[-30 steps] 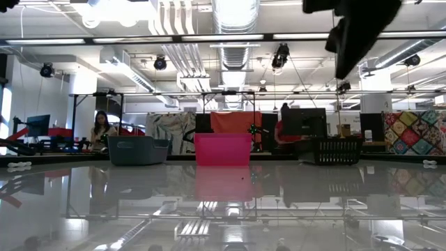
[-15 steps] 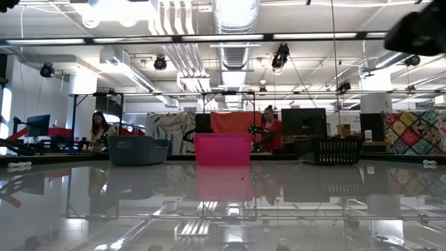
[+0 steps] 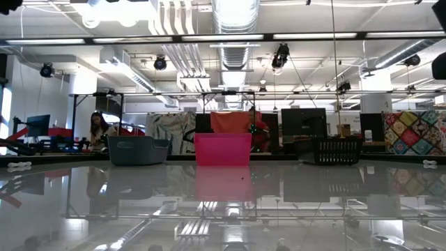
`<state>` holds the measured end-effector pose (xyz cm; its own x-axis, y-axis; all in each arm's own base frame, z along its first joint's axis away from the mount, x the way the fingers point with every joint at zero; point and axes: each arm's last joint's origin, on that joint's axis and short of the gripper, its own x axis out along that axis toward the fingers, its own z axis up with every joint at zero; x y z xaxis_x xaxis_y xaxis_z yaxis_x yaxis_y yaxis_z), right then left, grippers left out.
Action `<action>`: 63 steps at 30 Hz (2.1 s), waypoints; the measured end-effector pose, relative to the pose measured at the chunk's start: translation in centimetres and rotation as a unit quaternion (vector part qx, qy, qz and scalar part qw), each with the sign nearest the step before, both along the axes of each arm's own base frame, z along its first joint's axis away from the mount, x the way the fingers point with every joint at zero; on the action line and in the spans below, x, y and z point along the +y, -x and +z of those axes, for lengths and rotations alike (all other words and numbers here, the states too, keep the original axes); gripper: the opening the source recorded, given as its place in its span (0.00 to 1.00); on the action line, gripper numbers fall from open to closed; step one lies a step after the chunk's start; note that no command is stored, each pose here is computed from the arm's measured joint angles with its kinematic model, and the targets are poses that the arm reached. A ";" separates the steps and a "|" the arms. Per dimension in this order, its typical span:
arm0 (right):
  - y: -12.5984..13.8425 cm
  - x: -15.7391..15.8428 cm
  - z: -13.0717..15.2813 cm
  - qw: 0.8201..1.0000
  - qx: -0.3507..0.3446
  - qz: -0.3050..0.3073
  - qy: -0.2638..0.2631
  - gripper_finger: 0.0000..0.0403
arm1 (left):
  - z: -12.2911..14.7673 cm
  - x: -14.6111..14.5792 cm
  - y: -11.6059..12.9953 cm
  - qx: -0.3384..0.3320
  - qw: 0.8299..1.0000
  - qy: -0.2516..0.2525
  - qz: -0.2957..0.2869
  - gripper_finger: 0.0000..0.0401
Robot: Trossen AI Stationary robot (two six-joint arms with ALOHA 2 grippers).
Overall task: Sort Halloween decoration
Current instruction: Put the white bone toy into the black bin
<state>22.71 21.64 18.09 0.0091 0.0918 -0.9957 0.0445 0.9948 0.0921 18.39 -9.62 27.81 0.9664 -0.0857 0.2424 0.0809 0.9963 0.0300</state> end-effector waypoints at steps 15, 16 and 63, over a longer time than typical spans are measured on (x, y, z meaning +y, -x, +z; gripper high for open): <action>-0.1 0.0 -1.8 0.999 0.028 0.001 0.032 0.27 | -0.3 -0.3 -0.5 -0.008 1.000 -0.008 0.003 0.00; -0.1 0.0 -1.8 0.999 0.028 0.001 0.032 0.28 | -0.3 -0.3 -0.5 -0.008 1.000 -0.008 0.003 0.00; 0.2 -2.4 0.8 0.988 -0.126 -0.036 0.082 0.02 | -0.3 -0.3 -0.5 -0.008 1.000 -0.014 0.005 0.00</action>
